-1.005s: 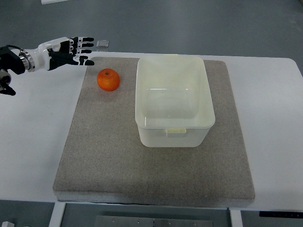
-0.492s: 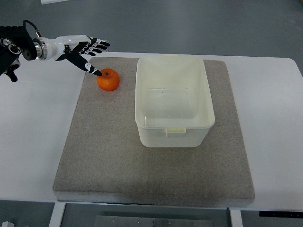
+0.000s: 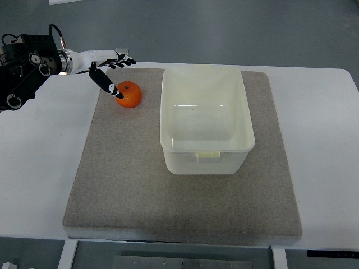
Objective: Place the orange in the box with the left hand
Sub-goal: 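Lower the left hand over the orange and close fingers around it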
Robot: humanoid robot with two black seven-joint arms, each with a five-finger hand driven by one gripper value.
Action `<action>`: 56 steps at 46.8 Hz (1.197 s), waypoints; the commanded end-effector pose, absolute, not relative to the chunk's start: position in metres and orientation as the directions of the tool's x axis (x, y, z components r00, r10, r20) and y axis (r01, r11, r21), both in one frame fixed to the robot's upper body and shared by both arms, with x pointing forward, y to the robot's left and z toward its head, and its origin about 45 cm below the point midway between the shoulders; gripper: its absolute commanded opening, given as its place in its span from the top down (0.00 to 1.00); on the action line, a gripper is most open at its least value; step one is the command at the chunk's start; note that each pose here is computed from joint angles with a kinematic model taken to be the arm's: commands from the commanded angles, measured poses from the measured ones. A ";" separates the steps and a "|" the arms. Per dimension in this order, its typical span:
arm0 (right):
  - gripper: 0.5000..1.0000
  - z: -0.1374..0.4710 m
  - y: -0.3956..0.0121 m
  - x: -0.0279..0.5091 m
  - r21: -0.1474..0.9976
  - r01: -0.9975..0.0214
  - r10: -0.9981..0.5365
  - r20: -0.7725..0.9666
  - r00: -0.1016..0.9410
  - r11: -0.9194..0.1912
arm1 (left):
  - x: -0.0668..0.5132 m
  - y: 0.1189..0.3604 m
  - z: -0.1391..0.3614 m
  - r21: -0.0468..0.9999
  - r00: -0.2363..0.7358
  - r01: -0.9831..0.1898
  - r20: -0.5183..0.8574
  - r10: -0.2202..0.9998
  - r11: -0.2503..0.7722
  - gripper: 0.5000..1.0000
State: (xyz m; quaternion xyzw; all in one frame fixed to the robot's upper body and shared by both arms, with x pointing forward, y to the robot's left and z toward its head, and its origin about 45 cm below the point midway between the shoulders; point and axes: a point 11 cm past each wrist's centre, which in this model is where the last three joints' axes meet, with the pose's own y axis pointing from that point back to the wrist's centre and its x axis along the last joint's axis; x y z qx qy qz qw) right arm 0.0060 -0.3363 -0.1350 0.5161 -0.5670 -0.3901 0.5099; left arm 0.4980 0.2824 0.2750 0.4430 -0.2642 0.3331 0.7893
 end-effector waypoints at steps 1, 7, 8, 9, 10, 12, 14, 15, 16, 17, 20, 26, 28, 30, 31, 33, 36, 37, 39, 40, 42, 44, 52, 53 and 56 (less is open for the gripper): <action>0.14 -0.135 -0.337 0.006 0.969 -0.187 -0.983 0.177 0.053 0.164 | 0.498 0.275 0.271 0.530 0.645 -0.752 0.713 0.275 0.391 0.02; 0.14 -0.135 -0.336 0.006 0.969 -0.187 -0.983 0.175 0.053 0.163 | 0.497 0.275 0.268 0.542 0.646 -0.750 0.722 0.247 0.378 0.02; 0.14 -0.135 -0.336 0.006 0.969 -0.187 -0.983 0.175 0.054 0.162 | 0.497 0.275 0.267 0.545 0.646 -0.750 0.726 0.236 0.375 0.02; 0.14 -0.135 -0.337 0.006 0.969 -0.187 -0.983 0.177 0.053 0.164 | 0.497 0.275 0.267 0.547 0.644 -0.751 0.730 0.227 0.371 0.02; 0.14 -0.135 -0.336 0.006 0.969 -0.187 -0.983 0.175 0.053 0.163 | 0.497 0.276 0.267 0.550 0.643 -0.751 0.734 0.216 0.365 0.02; 0.14 -0.135 -0.337 0.006 0.969 -0.187 -0.983 0.177 0.053 0.164 | 0.497 0.271 0.264 0.557 0.646 -0.746 0.738 0.195 0.364 0.02; 0.14 -0.135 -0.336 0.006 0.969 -0.187 -0.983 0.175 0.053 0.163 | 0.498 0.268 0.262 0.558 0.641 -0.749 0.747 0.175 0.358 0.02; 0.14 -0.135 -0.336 0.006 0.969 -0.187 -0.983 0.175 0.053 0.163 | 0.498 0.267 0.262 0.555 0.635 -0.753 0.754 0.169 0.355 0.02; 0.14 -0.135 -0.336 0.006 0.969 -0.187 -0.983 0.175 0.053 0.163 | 0.499 0.268 0.261 0.550 0.627 -0.759 0.761 0.166 0.348 0.02; 0.14 -0.135 -0.337 0.006 0.969 -0.187 -0.983 0.177 0.053 0.164 | 0.500 0.269 0.261 0.543 0.618 -0.767 0.769 0.164 0.342 0.02; 0.14 -0.135 -0.336 0.006 0.969 -0.187 -0.983 0.175 0.053 0.163 | 0.501 0.270 0.262 0.526 0.596 -0.783 0.786 0.161 0.333 0.02; 0.14 -0.135 -0.336 0.006 0.969 -0.187 -0.983 0.175 0.053 0.163 | 0.500 0.267 0.254 0.536 0.595 -0.780 0.794 0.120 0.323 0.02; 0.14 -0.135 -0.337 0.006 0.969 -0.187 -0.983 0.177 0.053 0.164 | 0.499 0.267 0.253 0.536 0.594 -0.781 0.796 0.116 0.322 0.02; 0.14 -0.135 -0.337 0.006 0.969 -0.187 -0.983 0.177 0.053 0.164 | 0.499 0.267 0.252 0.538 0.595 -0.780 0.795 0.113 0.319 0.02; 0.14 -0.135 -0.337 0.006 0.969 -0.187 -0.983 0.177 0.053 0.164 | 0.499 0.266 0.251 0.540 0.597 -0.778 0.794 0.112 0.322 0.02; 0.14 -0.135 -0.336 0.006 0.969 -0.187 -0.983 0.175 0.053 0.163 | 0.499 0.266 0.252 0.538 0.596 -0.779 0.795 0.113 0.322 0.02; 0.14 -0.135 -0.336 0.006 0.969 -0.187 -0.983 0.175 0.053 0.163 | 0.499 0.266 0.251 0.541 0.598 -0.777 0.794 0.111 0.322 0.02; 0.14 -0.135 -0.337 0.006 0.969 -0.187 -0.983 0.177 0.053 0.164 | 0.499 0.265 0.251 0.540 0.598 -0.777 0.794 0.110 0.323 0.02; 0.14 -0.135 -0.337 0.006 0.969 -0.187 -0.983 0.177 0.053 0.164 | 0.498 0.265 0.250 0.545 0.601 -0.774 0.793 0.104 0.322 0.03; 0.14 -0.135 -0.336 0.006 0.969 -0.187 -0.983 0.175 0.053 0.163 | 0.498 0.265 0.249 0.548 0.602 -0.773 0.792 0.098 0.321 0.03; 0.14 -0.135 -0.336 0.006 0.969 -0.187 -0.983 0.175 0.053 0.163 | 0.497 0.265 0.247 0.552 0.604 -0.771 0.792 0.091 0.319 0.04; 0.14 -0.135 -0.337 0.006 0.969 -0.187 -0.983 0.177 0.053 0.164 | 0.497 0.265 0.246 0.555 0.606 -0.769 0.791 0.087 0.318 0.05; 0.14 -0.135 -0.336 0.006 0.969 -0.187 -0.983 0.175 0.053 0.163 | 0.497 0.264 0.246 0.556 0.607 -0.768 0.790 0.085 0.319 0.08; 0.14 -0.135 -0.336 0.006 0.969 -0.187 -0.983 0.175 0.053 0.163 | 0.497 0.264 0.246 0.556 0.607 -0.768 0.790 0.085 0.319 0.09; 0.14 -0.135 -0.336 0.006 0.969 -0.187 -0.983 0.175 0.053 0.163 | 0.496 0.264 0.245 0.556 0.609 -0.767 0.789 0.087 0.320 0.13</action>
